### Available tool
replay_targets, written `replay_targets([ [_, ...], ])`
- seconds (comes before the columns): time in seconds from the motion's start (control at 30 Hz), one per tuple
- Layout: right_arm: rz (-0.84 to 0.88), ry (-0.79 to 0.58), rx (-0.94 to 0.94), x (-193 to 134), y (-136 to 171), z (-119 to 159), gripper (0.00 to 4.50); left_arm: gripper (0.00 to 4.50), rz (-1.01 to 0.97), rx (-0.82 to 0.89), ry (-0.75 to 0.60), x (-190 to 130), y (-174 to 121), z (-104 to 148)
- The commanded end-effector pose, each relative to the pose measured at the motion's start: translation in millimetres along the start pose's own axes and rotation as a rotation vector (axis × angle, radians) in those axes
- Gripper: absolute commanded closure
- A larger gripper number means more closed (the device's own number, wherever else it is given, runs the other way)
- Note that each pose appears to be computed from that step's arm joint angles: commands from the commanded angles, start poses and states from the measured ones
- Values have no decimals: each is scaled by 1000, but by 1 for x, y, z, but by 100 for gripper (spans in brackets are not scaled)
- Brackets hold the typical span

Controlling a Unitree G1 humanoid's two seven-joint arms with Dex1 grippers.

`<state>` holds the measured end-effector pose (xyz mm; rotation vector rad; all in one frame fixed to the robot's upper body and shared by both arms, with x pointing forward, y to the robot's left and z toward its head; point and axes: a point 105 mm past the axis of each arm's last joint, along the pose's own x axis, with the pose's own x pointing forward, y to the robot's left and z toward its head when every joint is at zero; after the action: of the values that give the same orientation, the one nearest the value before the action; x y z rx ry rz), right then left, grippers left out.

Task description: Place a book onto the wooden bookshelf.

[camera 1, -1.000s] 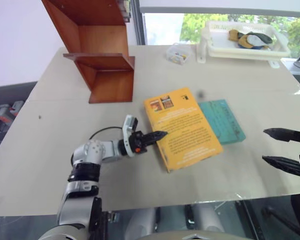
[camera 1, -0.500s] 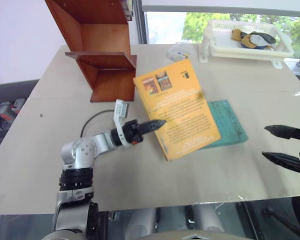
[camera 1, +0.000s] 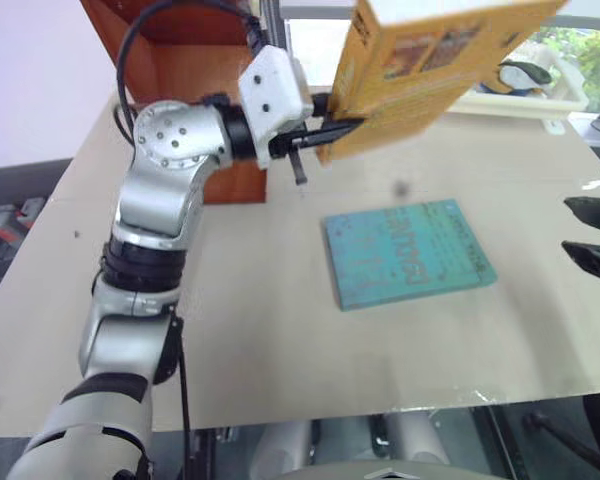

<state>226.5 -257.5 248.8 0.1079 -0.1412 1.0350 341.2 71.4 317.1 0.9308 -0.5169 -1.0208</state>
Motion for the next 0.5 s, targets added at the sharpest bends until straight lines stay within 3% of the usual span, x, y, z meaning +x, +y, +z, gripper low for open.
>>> replay_targets([
  [0.03,56,-86,-11,-11,6,31,0,414,-21,261,206,-19,30,-20],
  [0.2,123,-123,4,-16,6,51,0,414,-16,399,426,-48,75,-39],
  [0.3,153,-135,14,-13,2,54,0,414,-26,485,519,-64,99,-25],
  [0.5,180,-127,30,-5,-8,47,0,414,-30,579,538,-68,113,-5],
])
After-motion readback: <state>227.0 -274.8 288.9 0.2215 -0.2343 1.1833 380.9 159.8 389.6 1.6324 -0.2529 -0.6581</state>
